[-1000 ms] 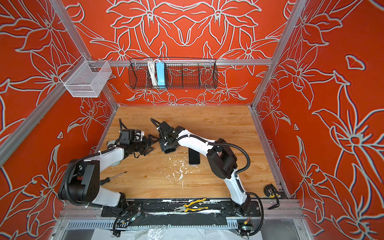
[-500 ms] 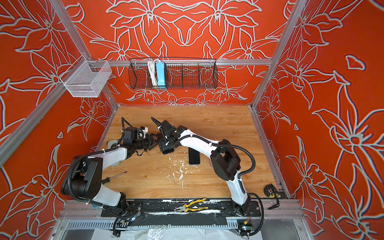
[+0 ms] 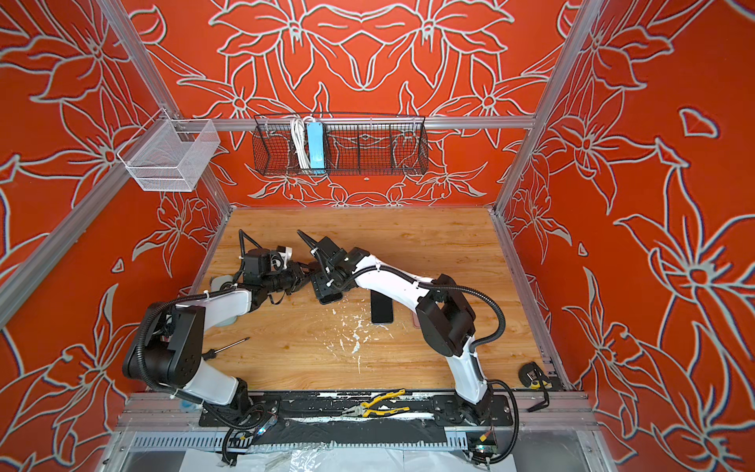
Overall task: Take the phone out of the phone case
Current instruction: Pass the phone.
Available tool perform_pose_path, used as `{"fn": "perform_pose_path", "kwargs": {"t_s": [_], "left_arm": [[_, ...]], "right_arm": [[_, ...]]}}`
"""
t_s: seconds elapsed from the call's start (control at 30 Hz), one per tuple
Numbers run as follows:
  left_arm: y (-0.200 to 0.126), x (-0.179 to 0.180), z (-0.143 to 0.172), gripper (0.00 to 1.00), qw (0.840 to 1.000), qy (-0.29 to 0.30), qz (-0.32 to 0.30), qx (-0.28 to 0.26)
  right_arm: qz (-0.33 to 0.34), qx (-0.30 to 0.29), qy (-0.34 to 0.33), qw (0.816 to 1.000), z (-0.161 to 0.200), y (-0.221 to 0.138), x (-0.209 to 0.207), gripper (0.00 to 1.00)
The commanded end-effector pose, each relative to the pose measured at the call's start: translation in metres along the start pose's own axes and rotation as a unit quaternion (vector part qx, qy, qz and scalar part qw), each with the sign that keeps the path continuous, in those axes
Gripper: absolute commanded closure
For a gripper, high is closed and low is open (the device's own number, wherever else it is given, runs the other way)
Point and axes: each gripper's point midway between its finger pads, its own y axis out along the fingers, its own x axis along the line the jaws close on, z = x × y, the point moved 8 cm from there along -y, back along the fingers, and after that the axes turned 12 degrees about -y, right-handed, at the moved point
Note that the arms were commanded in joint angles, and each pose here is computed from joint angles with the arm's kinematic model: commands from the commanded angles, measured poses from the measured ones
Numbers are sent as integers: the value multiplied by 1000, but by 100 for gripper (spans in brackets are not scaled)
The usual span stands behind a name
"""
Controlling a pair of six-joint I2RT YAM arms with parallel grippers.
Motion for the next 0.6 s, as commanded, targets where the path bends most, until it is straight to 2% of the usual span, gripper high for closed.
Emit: {"fn": "perform_pose_path", "kwargs": {"t_s": [0.0,0.17,0.27,0.57], "left_arm": [[4,-3,-1,72,1000,0,23,7],[5,-2,-1,87,1000,-6,30,7],[3,-4,0,100,999,-5,35,5],[-10,-20,4,100,998,12,66,-13]], "right_arm": [[-18,-37,-6,999,-9,-26,10,41],[-17,-36,-5,999,-8,-25,10,41],[-16,-36,-3,999,-7,-25,9,41],[-13,-43,1,999,-6,-28,8,39]]}}
